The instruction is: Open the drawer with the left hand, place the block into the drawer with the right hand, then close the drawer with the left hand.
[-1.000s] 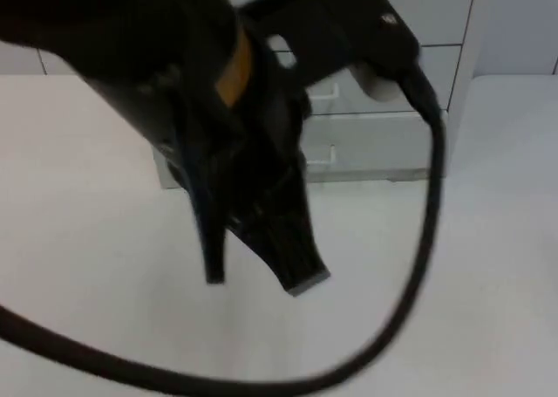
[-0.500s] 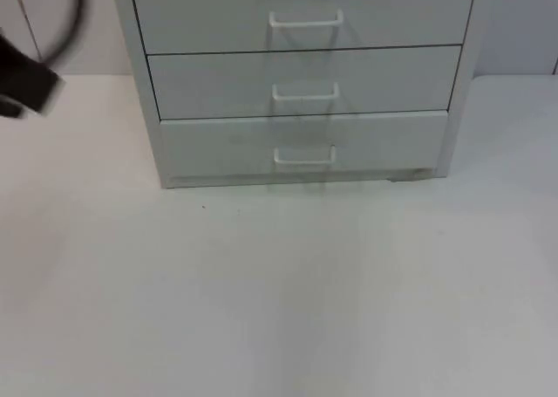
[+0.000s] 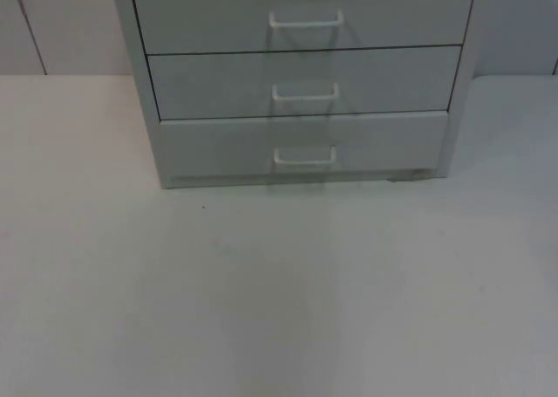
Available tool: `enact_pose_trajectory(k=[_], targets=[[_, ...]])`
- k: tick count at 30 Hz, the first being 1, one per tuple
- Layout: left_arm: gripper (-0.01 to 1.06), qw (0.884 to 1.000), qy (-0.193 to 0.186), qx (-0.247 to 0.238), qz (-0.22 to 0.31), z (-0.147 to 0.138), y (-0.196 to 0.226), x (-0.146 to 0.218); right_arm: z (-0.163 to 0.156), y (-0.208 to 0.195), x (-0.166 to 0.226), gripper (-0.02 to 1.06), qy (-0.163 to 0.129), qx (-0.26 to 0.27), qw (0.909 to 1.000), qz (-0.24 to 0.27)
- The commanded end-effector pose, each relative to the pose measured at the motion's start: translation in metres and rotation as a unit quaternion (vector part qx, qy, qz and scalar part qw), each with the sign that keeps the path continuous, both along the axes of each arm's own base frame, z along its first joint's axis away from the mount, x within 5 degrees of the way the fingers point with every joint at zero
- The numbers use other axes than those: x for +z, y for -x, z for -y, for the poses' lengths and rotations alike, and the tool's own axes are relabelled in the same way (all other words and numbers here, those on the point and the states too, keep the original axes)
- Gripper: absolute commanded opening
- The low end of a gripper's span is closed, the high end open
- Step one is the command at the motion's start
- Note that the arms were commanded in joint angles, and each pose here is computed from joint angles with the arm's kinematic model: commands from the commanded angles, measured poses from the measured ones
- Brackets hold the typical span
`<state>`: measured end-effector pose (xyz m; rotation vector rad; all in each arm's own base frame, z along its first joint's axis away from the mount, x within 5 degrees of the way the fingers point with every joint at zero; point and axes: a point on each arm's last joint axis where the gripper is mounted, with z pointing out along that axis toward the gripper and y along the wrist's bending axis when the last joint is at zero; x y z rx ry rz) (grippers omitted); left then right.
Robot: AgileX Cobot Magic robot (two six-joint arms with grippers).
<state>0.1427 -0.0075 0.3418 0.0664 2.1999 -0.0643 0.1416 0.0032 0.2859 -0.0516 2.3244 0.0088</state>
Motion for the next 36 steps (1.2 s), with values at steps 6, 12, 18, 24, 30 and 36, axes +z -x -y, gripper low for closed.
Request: enact_pose_trajectory(k=[6,12,18,24,30,36], targets=[[0.00,0.998,0.025,-0.006,0.057,0.003,0.039,0.015,-0.002,0.000,0.004,0.73,-0.013,0.003,0.9999,0.008],[0.00,0.995,0.030,-0.007,0.094,0.003,0.067,0.022,-0.016,0.001,0.015,0.73,-0.003,0.077,0.9969,0.012],[0.00,0.987,0.049,-0.012,0.154,0.004,0.105,0.029,-0.034,0.011,0.023,0.73,-0.008,0.158,0.9869,0.034],[0.00,0.978,0.048,-0.015,0.202,0.004,0.143,0.027,-0.033,0.042,0.042,0.73,-0.016,0.179,0.9769,0.117],[0.00,0.981,0.031,-0.013,0.191,0.002,0.168,0.003,-0.025,0.077,0.051,0.73,-0.019,0.184,0.9695,0.161],[0.00,0.988,0.025,-0.007,0.151,0.001,0.165,-0.027,-0.019,0.097,0.051,0.73,-0.016,0.186,0.9657,0.180]])
